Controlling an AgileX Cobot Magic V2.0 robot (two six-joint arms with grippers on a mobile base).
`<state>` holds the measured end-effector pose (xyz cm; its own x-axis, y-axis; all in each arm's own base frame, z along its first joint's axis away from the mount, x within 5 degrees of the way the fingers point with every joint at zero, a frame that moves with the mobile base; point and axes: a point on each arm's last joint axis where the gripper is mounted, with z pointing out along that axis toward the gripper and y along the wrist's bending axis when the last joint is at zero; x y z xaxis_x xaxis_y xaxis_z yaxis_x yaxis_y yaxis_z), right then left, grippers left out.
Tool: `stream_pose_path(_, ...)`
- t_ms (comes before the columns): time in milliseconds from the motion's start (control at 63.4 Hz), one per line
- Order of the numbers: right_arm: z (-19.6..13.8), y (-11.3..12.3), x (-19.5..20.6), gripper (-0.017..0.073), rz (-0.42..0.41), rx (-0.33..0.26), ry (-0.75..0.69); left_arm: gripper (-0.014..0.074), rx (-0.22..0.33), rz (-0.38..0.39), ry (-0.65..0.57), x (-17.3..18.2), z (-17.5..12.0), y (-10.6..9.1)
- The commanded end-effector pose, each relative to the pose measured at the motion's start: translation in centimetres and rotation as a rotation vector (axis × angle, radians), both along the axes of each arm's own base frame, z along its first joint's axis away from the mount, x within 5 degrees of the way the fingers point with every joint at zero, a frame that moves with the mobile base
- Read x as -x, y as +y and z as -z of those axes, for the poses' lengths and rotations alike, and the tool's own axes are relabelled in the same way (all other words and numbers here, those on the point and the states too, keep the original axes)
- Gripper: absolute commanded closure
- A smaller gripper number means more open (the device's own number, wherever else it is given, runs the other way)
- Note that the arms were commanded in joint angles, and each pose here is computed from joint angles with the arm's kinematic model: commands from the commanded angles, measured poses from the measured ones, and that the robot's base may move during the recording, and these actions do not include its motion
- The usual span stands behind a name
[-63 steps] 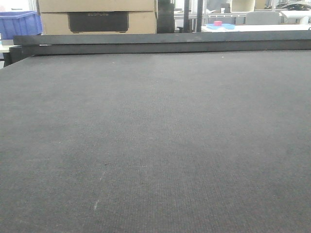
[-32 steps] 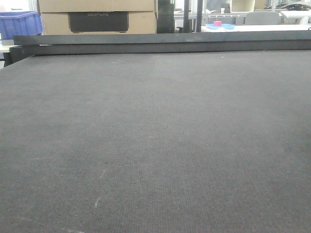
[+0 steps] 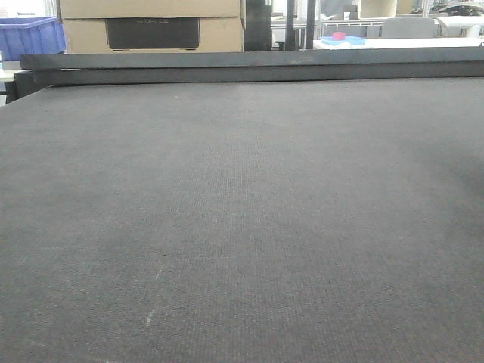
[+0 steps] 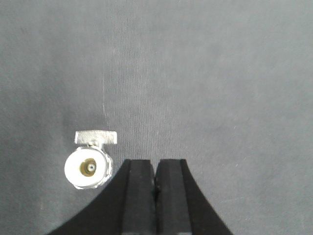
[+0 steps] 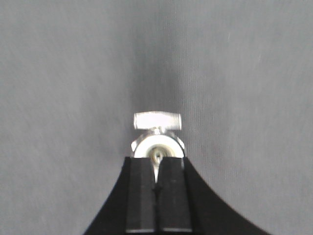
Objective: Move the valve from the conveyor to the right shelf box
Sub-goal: 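Center each gripper over its valve and descend onto the valve body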
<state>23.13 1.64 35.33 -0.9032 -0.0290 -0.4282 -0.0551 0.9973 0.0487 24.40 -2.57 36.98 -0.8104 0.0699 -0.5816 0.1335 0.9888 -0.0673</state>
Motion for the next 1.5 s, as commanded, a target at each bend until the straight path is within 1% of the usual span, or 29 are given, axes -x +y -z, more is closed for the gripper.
stream_pose_path(0,0.4,-0.2,-1.1,0.0725,-0.011,0.038,0.065,0.0704,0.014,0.001,0.005,-0.4,0.0,-0.1)
stream_pose_path(47,0.7,-0.2,-1.8,0.0705,-0.011,0.048,0.078,0.0704,0.014,0.001,0.008,-0.5,0.1,-0.1)
stream_pose_path(142,1.7,-0.2,-2.9,0.0592,-0.016,0.053,0.116,0.0704,0.014,0.001,0.008,-0.5,0.1,-0.1)
stream_pose_path(300,3.1,0.0,-4.0,0.0259,-0.018,0.050,0.171,0.0704,0.014,0.001,0.008,-0.5,0.1,-0.1)
stream_pose_path(363,3.7,0.0,-4.4,0.0162,-0.018,0.050,0.191,0.0704,0.014,0.001,0.008,-0.5,0.1,-0.1)
stream_pose_path(442,4.3,0.0,-4.8,0.0092,-0.019,0.051,0.213,0.0704,0.014,0.001,0.008,-0.5,0.1,-0.1)
stream_pose_path(473,4.5,0.0,-4.9,0.0077,-0.019,0.048,0.220,0.0704,0.014,0.001,0.008,-0.5,0.1,-0.1)
stream_pose_path(584,5.6,0.1,-5.2,0.0074,-0.019,0.048,0.259,0.0704,0.014,0.001,0.008,-0.5,0.1,-0.1)
stream_pose_path(694,7.5,0.0,-4.7,0.0074,-0.021,0.051,0.333,0.0704,0.014,0.001,0.008,-0.5,0.1,-0.1)
stream_pose_path(883,10.0,0.0,-4.3,0.0074,-0.020,0.051,0.367,0.0704,0.015,0.001,0.004,-0.5,0.1,-0.1)
stream_pose_path(1009,10.4,0.1,-4.7,0.0074,-0.019,0.050,0.359,0.0704,0.015,0.000,0.000,-0.6,0.1,-0.1)
stream_pose_path(1120,10.4,0.2,-5.0,0.0074,-0.014,0.031,0.324,0.0704,0.015,0.000,0.000,-0.6,0.1,-0.1)
stream_pose_path(1483,10.7,0.2,-5.3,0.0074,-0.014,0.032,0.329,0.0704,0.015,0.001,0.004,-0.5,0.1,-0.1)
